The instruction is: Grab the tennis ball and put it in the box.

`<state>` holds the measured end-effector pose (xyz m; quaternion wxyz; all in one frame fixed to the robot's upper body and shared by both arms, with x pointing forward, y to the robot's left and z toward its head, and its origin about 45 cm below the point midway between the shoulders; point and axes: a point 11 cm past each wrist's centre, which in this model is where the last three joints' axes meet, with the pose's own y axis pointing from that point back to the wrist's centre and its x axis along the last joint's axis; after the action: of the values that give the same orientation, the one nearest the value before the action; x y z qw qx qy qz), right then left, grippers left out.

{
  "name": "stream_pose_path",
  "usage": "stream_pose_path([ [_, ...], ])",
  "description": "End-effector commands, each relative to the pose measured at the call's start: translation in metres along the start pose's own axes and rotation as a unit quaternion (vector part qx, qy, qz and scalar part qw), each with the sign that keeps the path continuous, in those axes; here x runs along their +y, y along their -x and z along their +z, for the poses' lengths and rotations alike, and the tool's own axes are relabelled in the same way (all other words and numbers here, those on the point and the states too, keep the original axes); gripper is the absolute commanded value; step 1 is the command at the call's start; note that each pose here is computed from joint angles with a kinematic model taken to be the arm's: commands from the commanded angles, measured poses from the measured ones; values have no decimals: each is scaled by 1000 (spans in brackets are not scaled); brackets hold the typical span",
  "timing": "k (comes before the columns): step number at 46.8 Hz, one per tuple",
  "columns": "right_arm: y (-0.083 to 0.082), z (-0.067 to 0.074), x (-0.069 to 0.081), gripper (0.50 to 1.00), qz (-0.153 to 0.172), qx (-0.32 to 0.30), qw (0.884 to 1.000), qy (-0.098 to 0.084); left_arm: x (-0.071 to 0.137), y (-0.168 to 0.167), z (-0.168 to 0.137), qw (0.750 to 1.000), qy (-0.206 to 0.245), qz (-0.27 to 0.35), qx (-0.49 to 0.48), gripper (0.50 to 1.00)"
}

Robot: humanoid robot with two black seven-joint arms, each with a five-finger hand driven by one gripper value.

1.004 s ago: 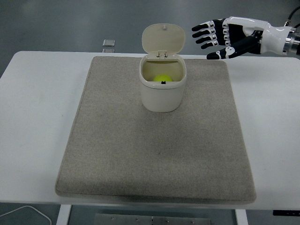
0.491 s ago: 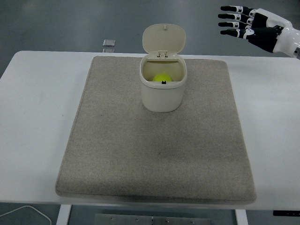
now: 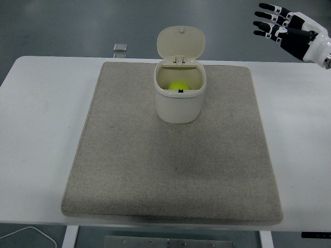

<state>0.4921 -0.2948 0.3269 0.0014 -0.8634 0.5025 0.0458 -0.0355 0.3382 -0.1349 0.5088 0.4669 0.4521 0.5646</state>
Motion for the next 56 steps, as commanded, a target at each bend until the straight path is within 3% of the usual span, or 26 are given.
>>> stream_pose_path([
  [1, 1, 2, -2, 897, 3, -11, 1000, -5, 0, 0, 0, 1000, 0, 0, 0, 992],
  [10, 3, 3, -7, 897, 20, -15, 1000, -11, 0, 0, 0, 1000, 0, 0, 0, 992],
  [22, 18, 15, -21, 897, 14, -24, 1000, -6, 0, 0, 0, 1000, 0, 1, 0, 992],
  [27, 16, 21, -19, 897, 22, -25, 999, -2, 0, 0, 0, 1000, 0, 1, 0, 992],
  [42, 10, 17, -16, 897, 31, -53, 998, -12, 0, 0, 0, 1000, 0, 0, 0, 992],
  [56, 14, 21, -20, 897, 36, -54, 998, -9, 0, 1, 0, 1000, 0, -1, 0, 992],
])
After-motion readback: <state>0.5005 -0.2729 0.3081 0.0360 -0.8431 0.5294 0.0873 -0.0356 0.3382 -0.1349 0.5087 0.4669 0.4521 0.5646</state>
